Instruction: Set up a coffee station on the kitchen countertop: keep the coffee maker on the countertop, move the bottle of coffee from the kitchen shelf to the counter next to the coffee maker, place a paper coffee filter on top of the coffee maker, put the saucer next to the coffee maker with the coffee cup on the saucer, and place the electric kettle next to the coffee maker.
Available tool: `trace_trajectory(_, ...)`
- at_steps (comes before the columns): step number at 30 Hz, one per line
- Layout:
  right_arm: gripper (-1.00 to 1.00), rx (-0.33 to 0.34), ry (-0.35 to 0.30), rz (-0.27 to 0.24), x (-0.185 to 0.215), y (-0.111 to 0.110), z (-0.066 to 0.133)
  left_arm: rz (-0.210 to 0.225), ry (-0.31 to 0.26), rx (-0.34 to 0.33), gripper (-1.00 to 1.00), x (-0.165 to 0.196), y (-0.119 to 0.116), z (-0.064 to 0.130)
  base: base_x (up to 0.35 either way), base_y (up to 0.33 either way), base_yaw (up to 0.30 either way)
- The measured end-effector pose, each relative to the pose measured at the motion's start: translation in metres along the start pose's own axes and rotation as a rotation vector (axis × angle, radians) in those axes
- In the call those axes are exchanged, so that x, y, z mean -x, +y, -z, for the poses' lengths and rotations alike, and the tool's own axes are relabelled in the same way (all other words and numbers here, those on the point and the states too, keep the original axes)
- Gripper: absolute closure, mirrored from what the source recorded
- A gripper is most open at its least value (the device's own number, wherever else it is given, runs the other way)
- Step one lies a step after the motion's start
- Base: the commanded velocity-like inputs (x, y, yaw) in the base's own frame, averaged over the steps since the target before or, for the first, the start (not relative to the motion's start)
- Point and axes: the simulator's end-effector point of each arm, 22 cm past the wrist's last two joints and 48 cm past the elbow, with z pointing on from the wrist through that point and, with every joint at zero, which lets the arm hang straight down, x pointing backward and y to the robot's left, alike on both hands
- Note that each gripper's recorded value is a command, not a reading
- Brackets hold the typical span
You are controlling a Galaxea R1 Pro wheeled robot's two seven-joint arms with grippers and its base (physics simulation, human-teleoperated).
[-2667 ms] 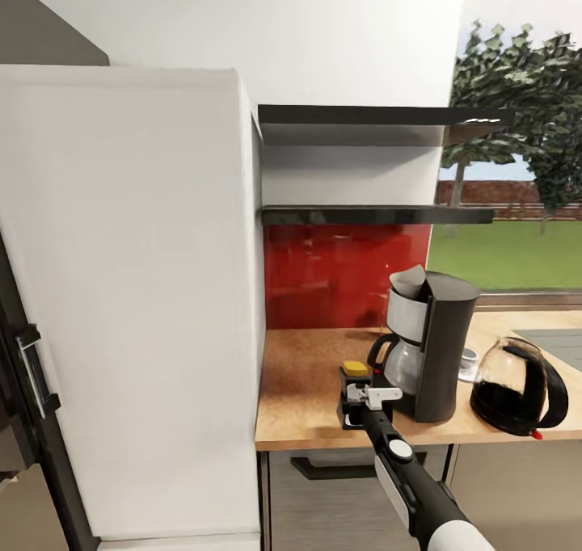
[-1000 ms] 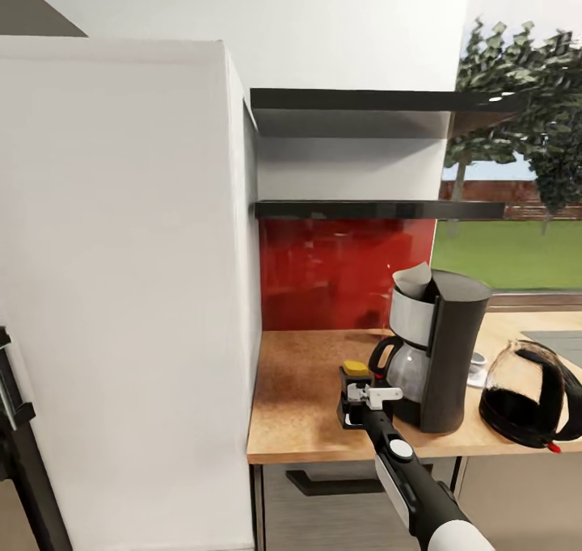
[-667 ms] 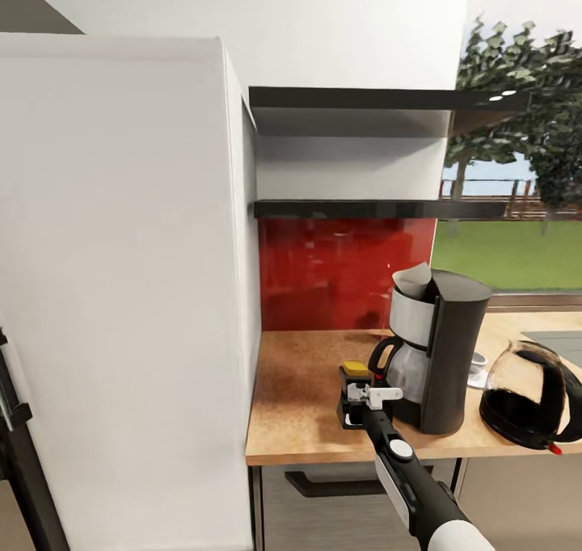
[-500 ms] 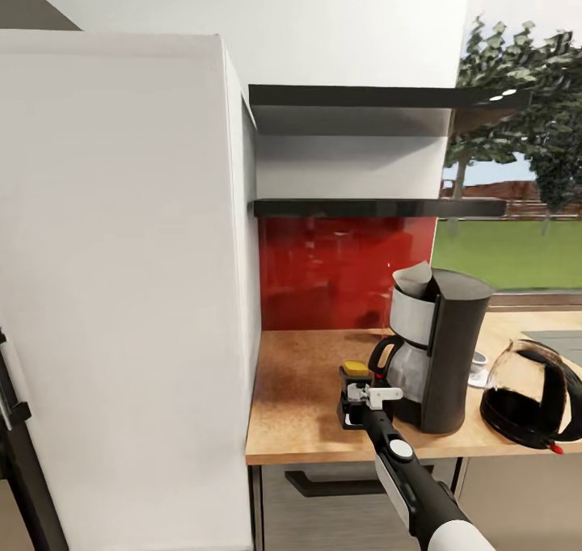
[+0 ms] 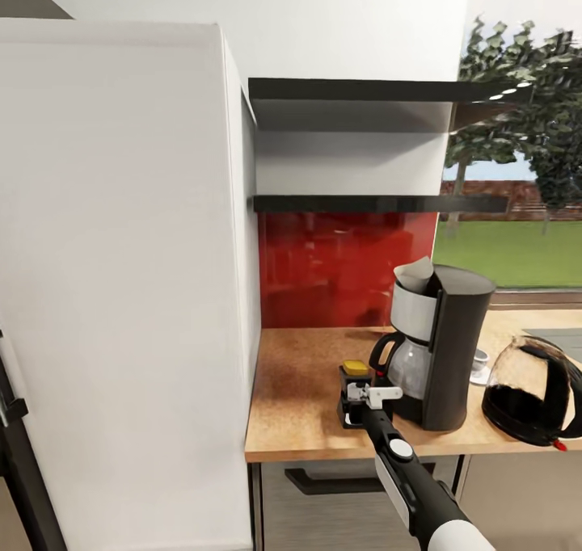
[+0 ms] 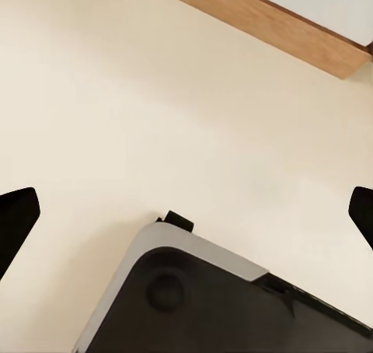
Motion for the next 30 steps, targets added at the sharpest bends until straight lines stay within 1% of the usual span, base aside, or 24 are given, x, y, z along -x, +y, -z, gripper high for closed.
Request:
trace_trajectory(8, 1.00, 0.000, -0.019, -0.002, 0.000, 0.000, -0.004, -0.001, 0.000, -0.001, -1.00, -0.003, -0.001, -0.009, 0.000, 0.000, 0.000)
trace_trajectory(18, 1.00, 0.000, -0.022, -0.001, 0.000, 0.000, -0.004, -0.001, -0.005, 0.000, -1.00, -0.002, 0.000, -0.009, 0.000, 0.000, 0.000)
trace_trajectory(19, -1.00, -0.001, -0.022, -0.001, 0.000, 0.000, -0.004, -0.001, -0.005, 0.000, -1.00, -0.002, 0.000, -0.009, 0.000, 0.000, 0.000)
trace_trajectory(20, -1.00, -0.008, -0.002, -0.004, -0.010, -0.002, -0.003, -0.001, -0.005, 0.001, -1.00, -0.002, 0.000, -0.009, 0.000, 0.000, 0.000)
trace_trajectory(30, -1.00, -0.009, 0.000, -0.004, -0.010, -0.003, -0.003, 0.001, -0.004, 0.002, -1.00, -0.002, 0.000, -0.009, 0.000, 0.000, 0.000)
